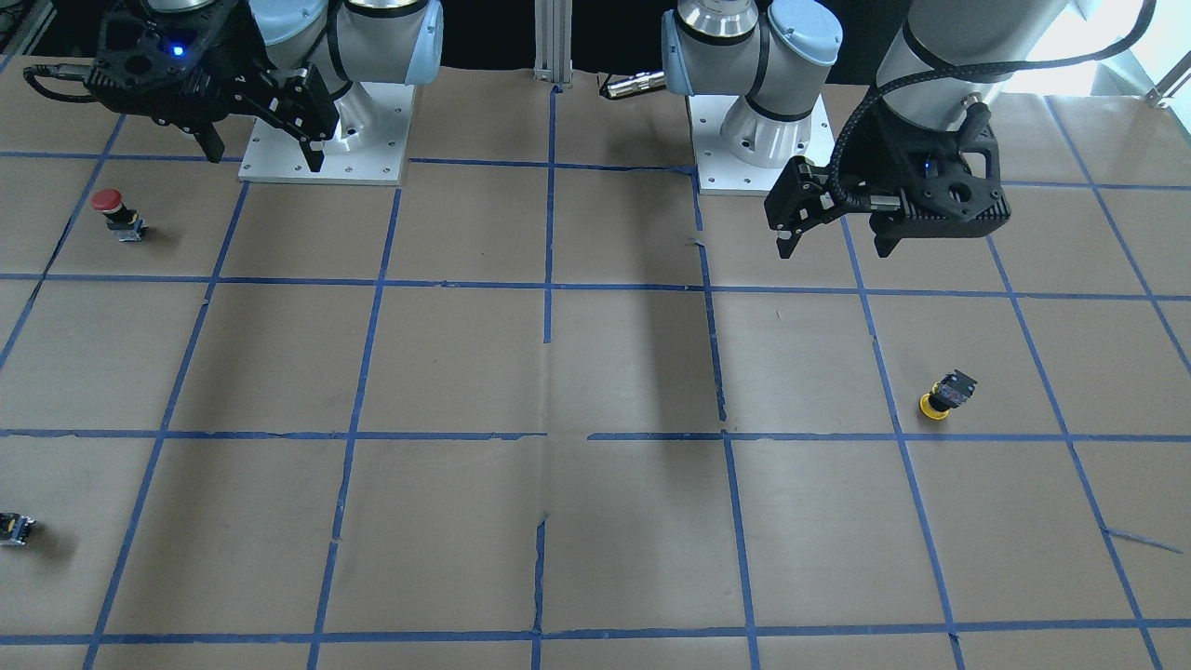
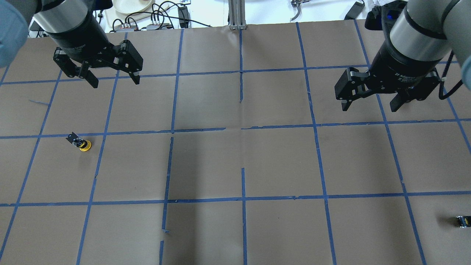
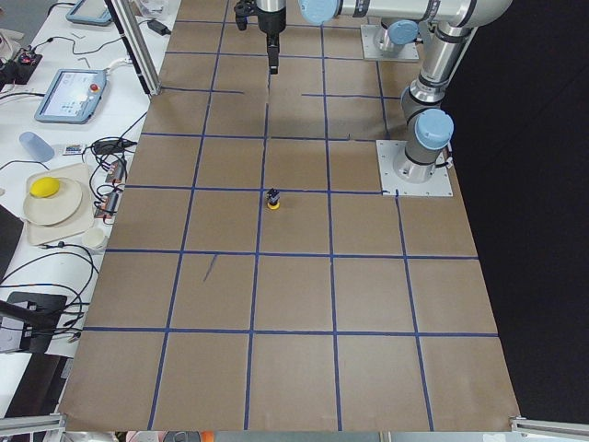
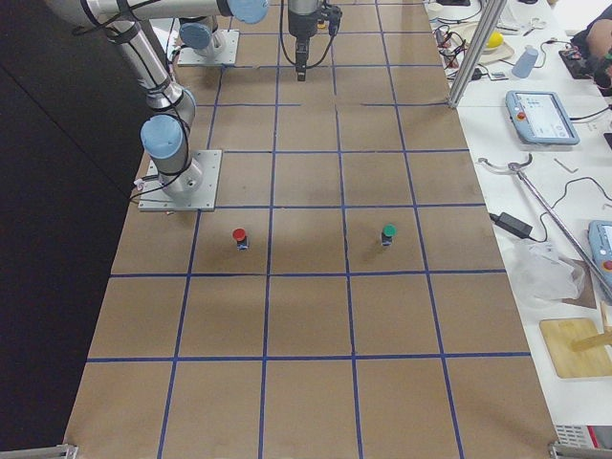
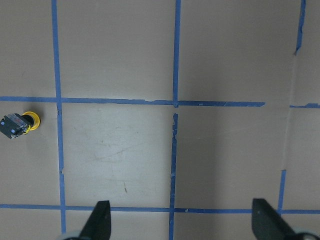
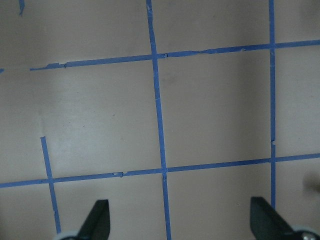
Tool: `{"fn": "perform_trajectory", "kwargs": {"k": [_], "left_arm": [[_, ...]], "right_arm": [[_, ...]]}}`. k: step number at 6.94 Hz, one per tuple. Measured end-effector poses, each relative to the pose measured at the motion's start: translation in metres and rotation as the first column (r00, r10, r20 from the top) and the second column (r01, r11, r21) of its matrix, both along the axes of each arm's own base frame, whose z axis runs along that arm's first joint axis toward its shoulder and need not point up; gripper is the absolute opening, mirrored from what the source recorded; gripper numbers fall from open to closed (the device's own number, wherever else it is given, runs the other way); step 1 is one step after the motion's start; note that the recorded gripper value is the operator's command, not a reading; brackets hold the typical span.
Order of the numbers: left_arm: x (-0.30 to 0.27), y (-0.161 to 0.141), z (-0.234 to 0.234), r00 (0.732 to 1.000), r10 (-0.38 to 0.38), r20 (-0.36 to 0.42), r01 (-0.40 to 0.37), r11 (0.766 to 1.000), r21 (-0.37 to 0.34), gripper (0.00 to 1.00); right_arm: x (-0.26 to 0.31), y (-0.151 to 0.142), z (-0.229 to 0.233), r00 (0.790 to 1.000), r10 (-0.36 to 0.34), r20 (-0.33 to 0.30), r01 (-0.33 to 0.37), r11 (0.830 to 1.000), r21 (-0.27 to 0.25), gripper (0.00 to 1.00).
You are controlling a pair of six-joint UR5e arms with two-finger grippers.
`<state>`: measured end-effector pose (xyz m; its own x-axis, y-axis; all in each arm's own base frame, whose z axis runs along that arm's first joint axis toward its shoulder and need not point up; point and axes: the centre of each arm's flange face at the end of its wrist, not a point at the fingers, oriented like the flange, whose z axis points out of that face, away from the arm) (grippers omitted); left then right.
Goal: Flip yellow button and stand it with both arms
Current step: 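Move the left gripper down toward the yellow button block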
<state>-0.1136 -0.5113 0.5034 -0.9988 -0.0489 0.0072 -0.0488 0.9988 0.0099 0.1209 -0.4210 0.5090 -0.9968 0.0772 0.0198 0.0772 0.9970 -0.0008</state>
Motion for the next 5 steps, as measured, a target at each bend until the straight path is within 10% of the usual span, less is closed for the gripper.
{"fn": "perform_trajectory", "kwargs": {"k": [5], "left_arm": [[0.040, -0.023, -0.041, 0.997, -0.078, 0.002, 0.078, 0.994, 0.078, 1.00]], "right_arm": [[-0.001, -0.001, 0.000, 1.000, -0.003, -0.003, 0.003, 1.000, 0.000, 1.00]]}}
